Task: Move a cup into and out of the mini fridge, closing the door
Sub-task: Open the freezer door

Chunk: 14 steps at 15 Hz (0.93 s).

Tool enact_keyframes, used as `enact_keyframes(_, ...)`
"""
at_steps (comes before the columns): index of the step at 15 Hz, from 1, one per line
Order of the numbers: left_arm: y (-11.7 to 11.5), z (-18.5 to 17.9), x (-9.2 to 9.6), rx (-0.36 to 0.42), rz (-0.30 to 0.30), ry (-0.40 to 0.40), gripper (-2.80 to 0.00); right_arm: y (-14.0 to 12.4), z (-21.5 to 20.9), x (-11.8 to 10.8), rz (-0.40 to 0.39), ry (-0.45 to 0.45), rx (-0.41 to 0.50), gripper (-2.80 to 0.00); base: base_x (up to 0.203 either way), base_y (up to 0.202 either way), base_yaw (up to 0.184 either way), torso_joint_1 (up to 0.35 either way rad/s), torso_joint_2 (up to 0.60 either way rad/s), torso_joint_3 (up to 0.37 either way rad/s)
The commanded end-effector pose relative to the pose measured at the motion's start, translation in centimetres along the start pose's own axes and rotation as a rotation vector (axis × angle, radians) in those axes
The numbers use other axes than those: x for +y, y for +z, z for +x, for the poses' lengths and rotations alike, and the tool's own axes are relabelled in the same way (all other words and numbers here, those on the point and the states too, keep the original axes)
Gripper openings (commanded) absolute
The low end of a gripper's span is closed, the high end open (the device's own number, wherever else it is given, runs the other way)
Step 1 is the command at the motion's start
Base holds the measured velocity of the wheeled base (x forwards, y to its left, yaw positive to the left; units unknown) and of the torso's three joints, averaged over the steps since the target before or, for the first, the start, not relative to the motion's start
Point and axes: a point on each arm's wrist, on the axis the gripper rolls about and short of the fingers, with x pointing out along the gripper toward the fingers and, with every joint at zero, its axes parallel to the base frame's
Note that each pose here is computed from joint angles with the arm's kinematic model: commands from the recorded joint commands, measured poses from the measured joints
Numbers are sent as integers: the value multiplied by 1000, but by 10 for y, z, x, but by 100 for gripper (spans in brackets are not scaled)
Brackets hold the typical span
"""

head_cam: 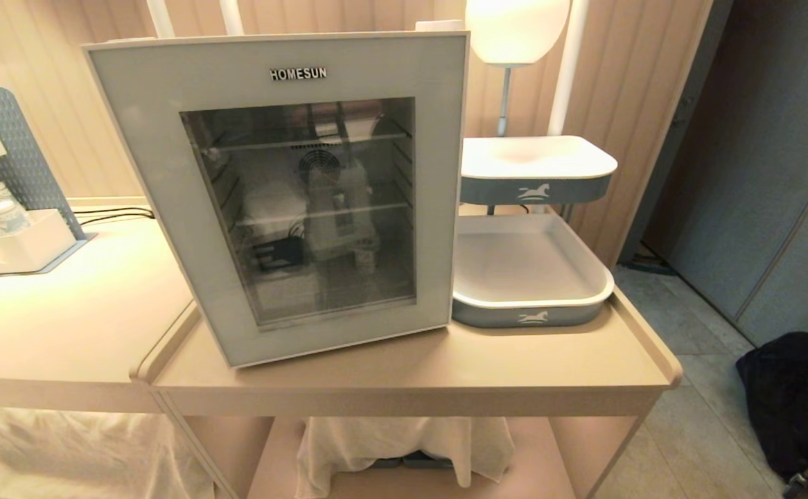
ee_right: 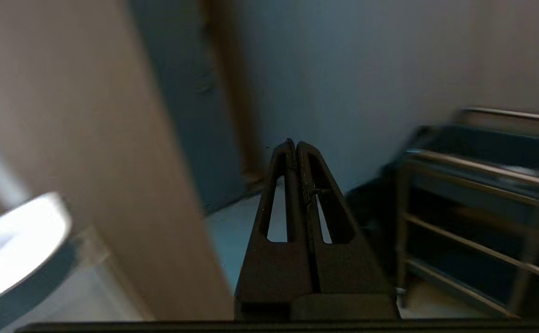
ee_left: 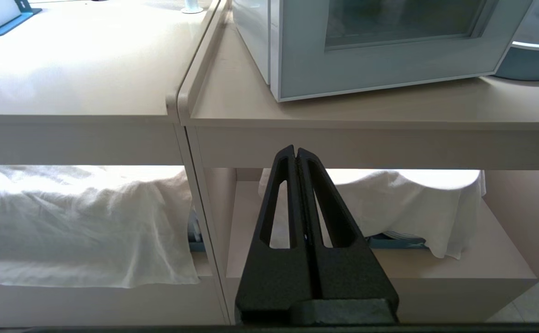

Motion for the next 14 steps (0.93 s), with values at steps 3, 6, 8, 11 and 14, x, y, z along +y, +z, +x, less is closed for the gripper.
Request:
enact_keyframes(3, 0, 0, 0, 0, -1, 1, -280, -41, -79, -101, 101, -164, -127, -280, 0, 0, 0, 0, 0, 0)
enact_keyframes(6, 0, 0, 0, 1, 1, 1, -280, -103, -112, -127, 86, 6, -150, -280, 0, 0, 0, 0, 0, 0)
enact_keyframes(8, 0, 0, 0, 2, 1, 1, -280, -133, -123, -127, 45, 349, -164, -280, 0, 0, 0, 0, 0, 0)
enact_keyframes(11, 0, 0, 0, 0, 1, 1, -280, -189, -139, -129, -51, 708, -47, -280, 0, 0, 0, 0, 0, 0)
enact_keyframes(14, 0, 0, 0, 0, 1, 1, -280, -231, -143, -128, -151, 810, 247, -280, 0, 0, 0, 0, 0, 0)
